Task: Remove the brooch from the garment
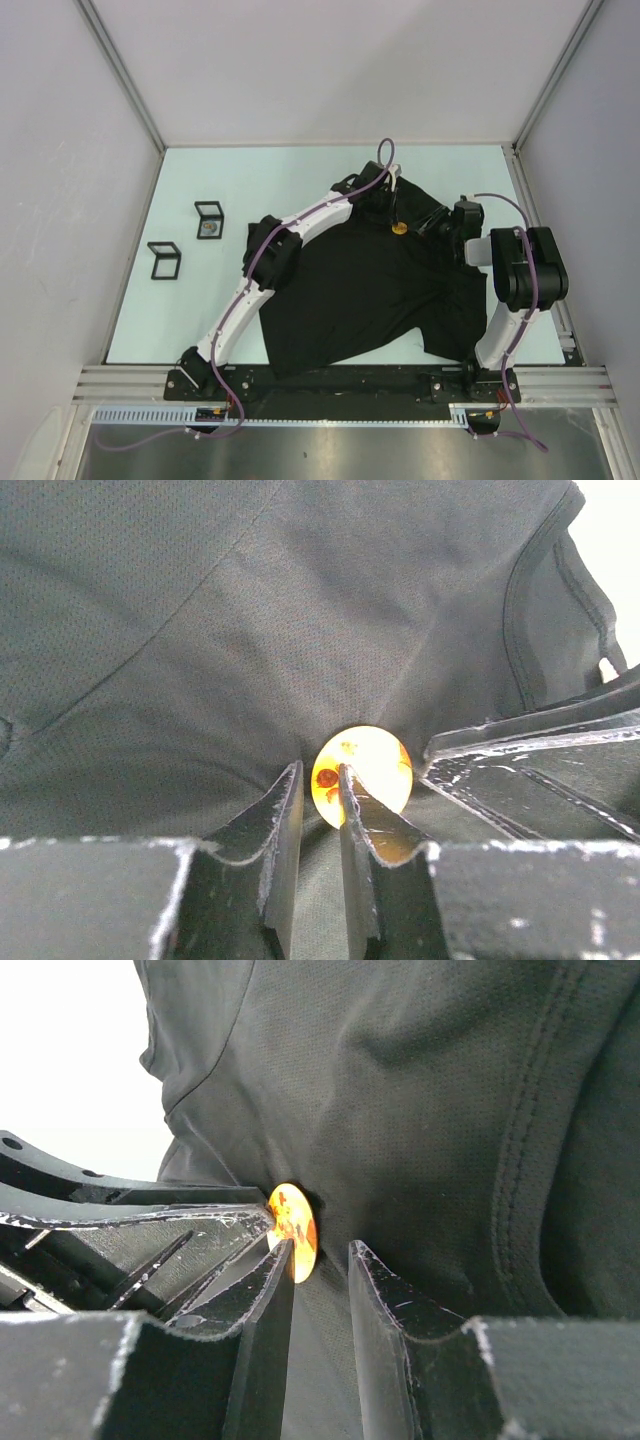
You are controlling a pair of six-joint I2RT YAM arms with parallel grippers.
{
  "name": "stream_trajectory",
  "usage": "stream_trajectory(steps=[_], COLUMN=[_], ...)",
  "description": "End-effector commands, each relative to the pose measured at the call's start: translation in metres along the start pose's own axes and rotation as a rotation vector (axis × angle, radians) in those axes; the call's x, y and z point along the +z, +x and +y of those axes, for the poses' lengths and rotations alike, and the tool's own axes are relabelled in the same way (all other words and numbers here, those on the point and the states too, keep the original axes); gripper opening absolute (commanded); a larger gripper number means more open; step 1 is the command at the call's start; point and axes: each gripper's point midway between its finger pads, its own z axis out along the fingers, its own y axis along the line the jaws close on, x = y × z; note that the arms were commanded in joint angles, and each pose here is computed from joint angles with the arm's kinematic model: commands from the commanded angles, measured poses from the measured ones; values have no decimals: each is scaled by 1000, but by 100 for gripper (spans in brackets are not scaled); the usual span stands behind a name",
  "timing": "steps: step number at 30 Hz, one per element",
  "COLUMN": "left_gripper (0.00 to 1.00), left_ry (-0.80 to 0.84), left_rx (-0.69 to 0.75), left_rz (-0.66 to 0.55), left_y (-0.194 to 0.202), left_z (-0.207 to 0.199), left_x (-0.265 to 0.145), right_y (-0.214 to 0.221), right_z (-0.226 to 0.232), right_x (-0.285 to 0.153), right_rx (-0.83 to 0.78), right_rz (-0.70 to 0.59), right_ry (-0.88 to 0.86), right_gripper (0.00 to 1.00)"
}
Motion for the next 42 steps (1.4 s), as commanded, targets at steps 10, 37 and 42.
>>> stream_trajectory(steps=[10, 37, 42], left_gripper=[24, 62, 55], left_ry=[31, -182, -226], left_rx=[-33, 570, 570], left_rz=[20, -25, -45], left_y=[3, -10, -14], left_z=[-7, -30, -23], left_x=[-3, -42, -37], right_y=[1, 0, 2], right_z=[26, 35, 38], right_x=[12, 9, 8], right_rx=[-44, 55, 67], right_rz=[21, 43, 59], right_ry=[-99, -133, -143], right_gripper=[32, 8, 8])
